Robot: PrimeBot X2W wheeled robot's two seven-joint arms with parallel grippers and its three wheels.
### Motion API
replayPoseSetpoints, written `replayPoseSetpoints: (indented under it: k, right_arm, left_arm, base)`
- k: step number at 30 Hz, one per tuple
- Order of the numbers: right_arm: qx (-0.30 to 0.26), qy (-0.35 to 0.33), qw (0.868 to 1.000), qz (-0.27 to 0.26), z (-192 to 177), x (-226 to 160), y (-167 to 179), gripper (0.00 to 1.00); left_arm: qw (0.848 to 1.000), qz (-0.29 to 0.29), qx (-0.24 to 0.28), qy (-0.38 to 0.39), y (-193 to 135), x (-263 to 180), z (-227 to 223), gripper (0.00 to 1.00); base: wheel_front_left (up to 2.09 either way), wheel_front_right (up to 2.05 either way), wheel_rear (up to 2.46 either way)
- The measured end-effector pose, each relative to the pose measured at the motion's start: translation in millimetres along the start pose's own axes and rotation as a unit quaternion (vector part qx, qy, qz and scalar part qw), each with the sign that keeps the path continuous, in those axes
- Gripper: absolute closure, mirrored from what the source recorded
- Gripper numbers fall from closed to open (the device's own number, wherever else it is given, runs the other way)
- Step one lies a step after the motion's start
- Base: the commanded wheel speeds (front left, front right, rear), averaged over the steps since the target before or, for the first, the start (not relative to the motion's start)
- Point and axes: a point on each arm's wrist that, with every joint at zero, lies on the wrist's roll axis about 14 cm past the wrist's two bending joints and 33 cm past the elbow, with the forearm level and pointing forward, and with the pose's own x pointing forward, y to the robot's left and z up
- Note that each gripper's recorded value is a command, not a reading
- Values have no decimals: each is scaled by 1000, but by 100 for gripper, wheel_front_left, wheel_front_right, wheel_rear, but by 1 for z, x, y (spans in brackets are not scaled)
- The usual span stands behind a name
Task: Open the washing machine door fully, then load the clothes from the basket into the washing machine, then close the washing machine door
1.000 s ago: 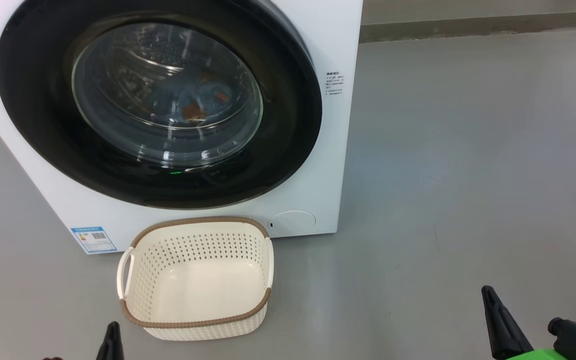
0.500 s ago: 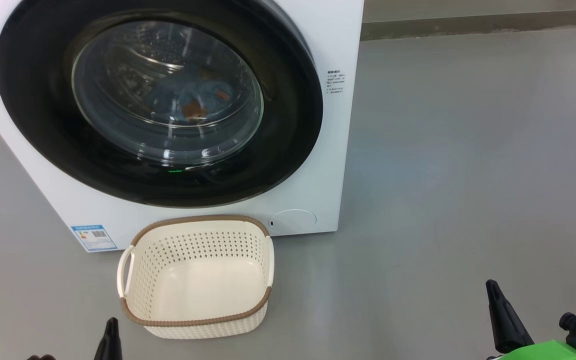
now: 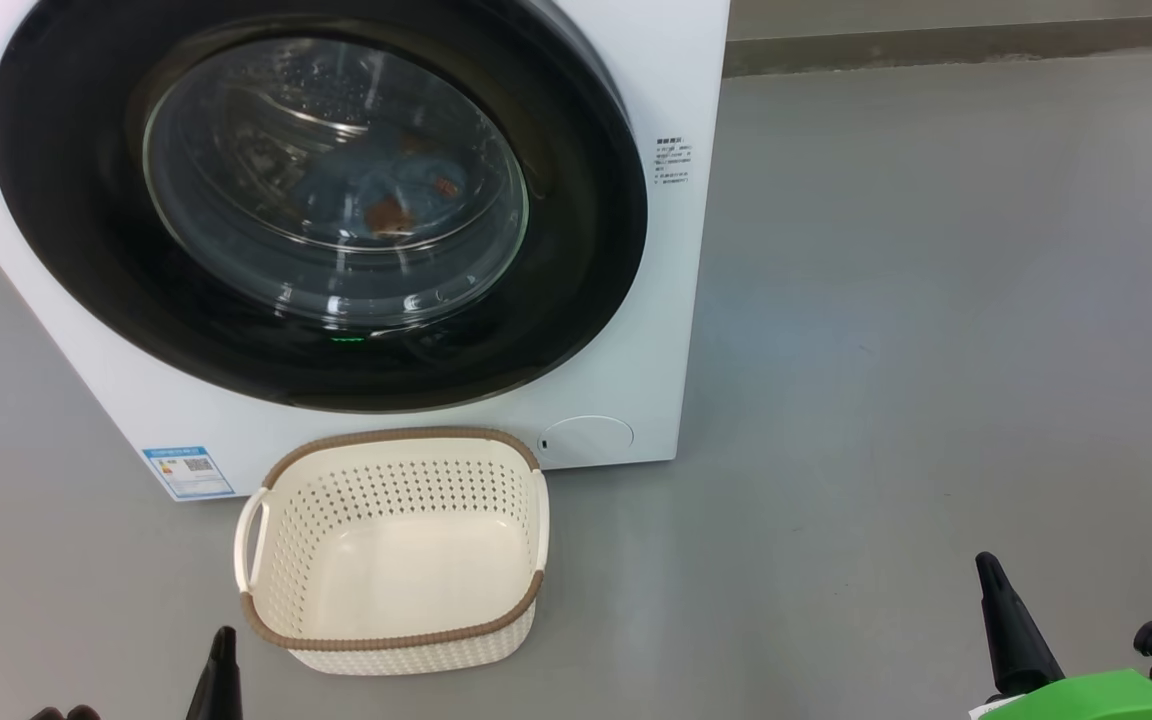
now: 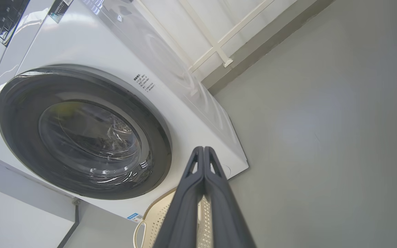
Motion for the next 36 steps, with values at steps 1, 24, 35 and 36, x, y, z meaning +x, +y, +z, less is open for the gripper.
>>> replayPoseSetpoints:
  k: [1,24,35,36]
  right_arm:
    - [4,2,1000,-1,0,0,0,100]
    - [153,14,988,-13,-4,7,-3,100]
    - [219,19,976,-11,-5,12,-1,100]
    - [225,20,974,-11,-5,12,-1,100]
  left_arm:
    - [1000,1,-5,0,0,0,0,100]
    - [992,-6,-127,10,-5,9,5,100]
    - [983,-8,-182,16,-7,12,6,100]
    - [982,-11,-187,14,-8,13,7,100]
  base:
    - [0,0,0]
    - [0,0,0]
    - [0,0,0]
    - [0,0,0]
